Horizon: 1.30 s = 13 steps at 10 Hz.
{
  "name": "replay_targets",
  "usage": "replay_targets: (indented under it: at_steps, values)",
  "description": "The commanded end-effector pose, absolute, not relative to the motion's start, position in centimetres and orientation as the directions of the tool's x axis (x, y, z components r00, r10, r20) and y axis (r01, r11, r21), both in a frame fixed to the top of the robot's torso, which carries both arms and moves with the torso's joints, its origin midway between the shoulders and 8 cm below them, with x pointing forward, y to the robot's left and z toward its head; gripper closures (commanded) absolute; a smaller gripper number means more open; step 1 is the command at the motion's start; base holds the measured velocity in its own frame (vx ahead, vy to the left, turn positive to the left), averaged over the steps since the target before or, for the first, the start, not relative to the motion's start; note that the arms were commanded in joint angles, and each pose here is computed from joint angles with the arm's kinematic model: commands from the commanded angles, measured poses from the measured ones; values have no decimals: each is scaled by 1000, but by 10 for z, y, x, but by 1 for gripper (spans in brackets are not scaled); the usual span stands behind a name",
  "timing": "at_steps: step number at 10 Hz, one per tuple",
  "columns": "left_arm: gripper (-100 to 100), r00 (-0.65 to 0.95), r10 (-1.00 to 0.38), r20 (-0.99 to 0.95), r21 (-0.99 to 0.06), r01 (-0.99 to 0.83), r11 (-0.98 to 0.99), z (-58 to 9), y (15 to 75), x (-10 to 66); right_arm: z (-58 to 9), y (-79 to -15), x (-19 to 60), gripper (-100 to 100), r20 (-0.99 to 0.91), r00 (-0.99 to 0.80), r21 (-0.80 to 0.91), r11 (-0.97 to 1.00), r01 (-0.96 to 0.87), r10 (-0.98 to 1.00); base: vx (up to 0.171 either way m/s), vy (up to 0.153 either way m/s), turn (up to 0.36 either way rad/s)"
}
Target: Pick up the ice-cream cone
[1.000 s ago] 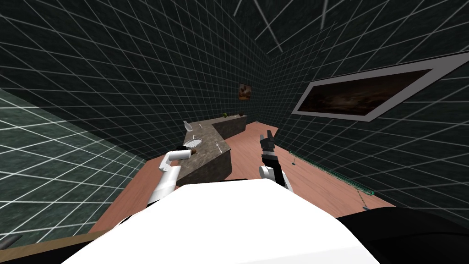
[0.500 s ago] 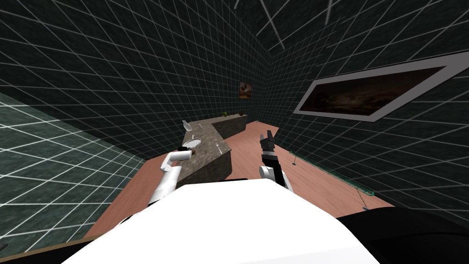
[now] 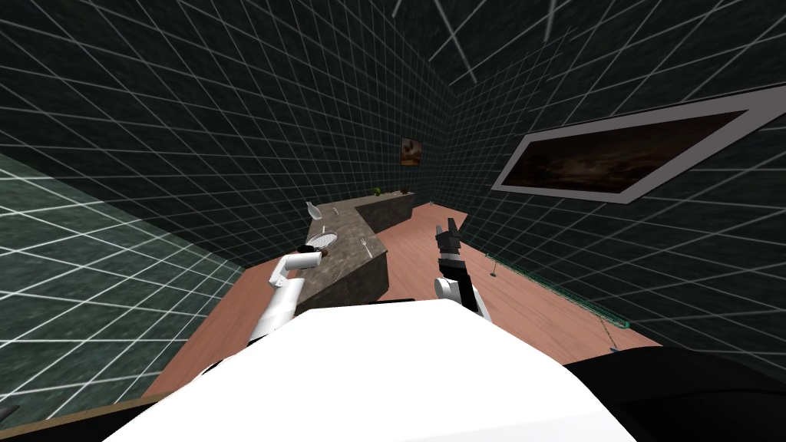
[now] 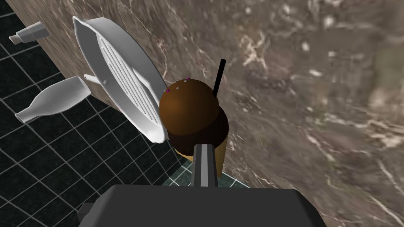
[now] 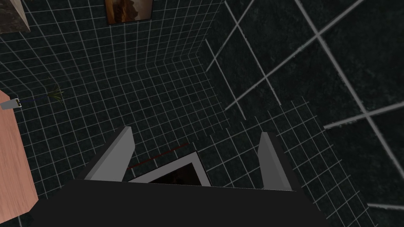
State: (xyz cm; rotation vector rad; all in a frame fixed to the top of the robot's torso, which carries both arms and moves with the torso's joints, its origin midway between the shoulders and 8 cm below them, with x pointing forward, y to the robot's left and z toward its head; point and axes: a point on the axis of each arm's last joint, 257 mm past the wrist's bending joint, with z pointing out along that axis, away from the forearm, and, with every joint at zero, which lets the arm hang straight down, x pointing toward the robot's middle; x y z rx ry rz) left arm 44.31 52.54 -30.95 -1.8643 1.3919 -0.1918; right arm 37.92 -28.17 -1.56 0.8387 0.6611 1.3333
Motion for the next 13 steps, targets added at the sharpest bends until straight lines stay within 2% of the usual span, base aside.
replay_targets:
  at_steps: [1,3,10,13]
  values:
    - [100,387,-865,-320,-660,-746,-90,-310,525,443,-16,-282,379,0,52,137,830,33,-557,989,0,0,0]
    - [-100,402,-858,-319,-701,-710,-72,-284,536,452,-16,-282,379,0,52,137,830,33,-557,989,-10,-20,37]
    - [-100,464,-840,-282,-814,-578,-46,-206,573,460,-16,-282,379,0,53,137,830,33,-557,989,-50,-76,89]
    - [-100,474,-846,-244,-791,-602,-110,-231,563,462,-16,-282,379,0,52,137,830,33,-557,989,24,13,-34]
